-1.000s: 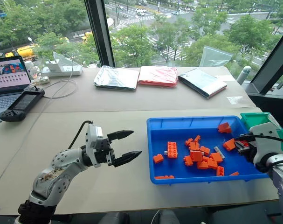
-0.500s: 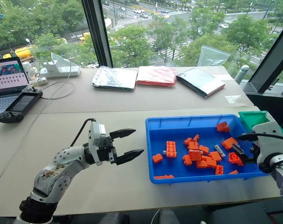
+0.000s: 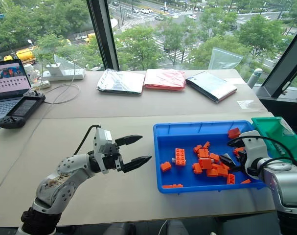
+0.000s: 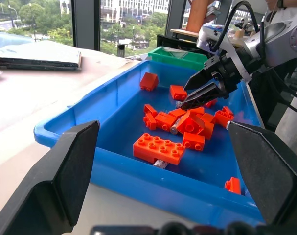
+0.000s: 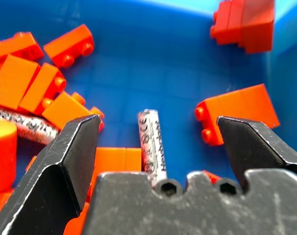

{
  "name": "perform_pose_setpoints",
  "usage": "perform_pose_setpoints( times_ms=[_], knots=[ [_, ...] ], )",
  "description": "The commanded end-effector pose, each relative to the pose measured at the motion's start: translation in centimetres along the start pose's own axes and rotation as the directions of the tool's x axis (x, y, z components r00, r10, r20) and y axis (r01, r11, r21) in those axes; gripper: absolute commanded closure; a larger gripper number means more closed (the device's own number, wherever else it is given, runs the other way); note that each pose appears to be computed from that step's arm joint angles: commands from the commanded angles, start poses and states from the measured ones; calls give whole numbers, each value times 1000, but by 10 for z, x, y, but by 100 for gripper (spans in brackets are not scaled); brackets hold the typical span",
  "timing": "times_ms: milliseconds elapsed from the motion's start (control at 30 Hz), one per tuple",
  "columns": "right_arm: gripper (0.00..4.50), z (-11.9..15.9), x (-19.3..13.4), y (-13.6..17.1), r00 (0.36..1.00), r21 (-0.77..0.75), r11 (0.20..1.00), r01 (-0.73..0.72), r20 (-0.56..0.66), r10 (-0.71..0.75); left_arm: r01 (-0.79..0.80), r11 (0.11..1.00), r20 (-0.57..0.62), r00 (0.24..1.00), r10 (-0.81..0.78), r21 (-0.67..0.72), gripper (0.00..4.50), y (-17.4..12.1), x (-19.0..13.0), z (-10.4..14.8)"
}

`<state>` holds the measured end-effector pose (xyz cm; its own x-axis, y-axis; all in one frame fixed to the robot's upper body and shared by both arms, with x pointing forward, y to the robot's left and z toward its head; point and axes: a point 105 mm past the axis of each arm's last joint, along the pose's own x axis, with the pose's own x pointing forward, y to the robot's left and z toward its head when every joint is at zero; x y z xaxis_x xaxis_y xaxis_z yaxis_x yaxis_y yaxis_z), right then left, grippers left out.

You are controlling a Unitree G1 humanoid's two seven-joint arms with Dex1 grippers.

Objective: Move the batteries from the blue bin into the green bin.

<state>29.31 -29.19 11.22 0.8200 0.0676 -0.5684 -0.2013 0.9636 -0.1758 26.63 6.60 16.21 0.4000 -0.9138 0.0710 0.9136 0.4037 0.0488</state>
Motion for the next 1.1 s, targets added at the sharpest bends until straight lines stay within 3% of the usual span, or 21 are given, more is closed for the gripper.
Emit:
perform_pose_setpoints(
  times_ms=[33,267,533,667,800,867,967,1033,1100],
  knots=[
    [180,-5,6,-2,1000,-11,1000,3,-25,-3,1,999,27,1000,-2,44,0,-4,-1,10],
    [419,-13,11,-5,999,-9,1000,4,-50,-5,-12,999,24,1000,11,44,0,-3,-2,9],
    [425,0,5,-14,999,-21,999,48,3,-48,-18,999,22,1000,17,38,0,-1,-2,7],
    [425,25,-11,-33,983,-4,988,153,102,-151,-16,999,23,1000,15,37,0,-1,-1,7],
    [425,77,-46,-72,863,101,928,358,343,-370,-13,999,24,1000,12,35,0,-1,-1,7],
    [425,92,-67,-98,747,174,848,501,408,-525,-7,999,24,1000,6,32,0,-3,0,7],
    [425,90,-87,-128,609,269,716,644,385,-693,-3,999,24,1000,2,32,0,-3,0,7],
    [425,85,-90,-136,573,289,670,684,356,-739,-2,1000,24,1000,1,31,0,-3,0,6],
    [425,76,-85,-140,578,287,654,700,310,-755,-2,999,22,1000,1,33,0,-2,0,6]
  ],
)
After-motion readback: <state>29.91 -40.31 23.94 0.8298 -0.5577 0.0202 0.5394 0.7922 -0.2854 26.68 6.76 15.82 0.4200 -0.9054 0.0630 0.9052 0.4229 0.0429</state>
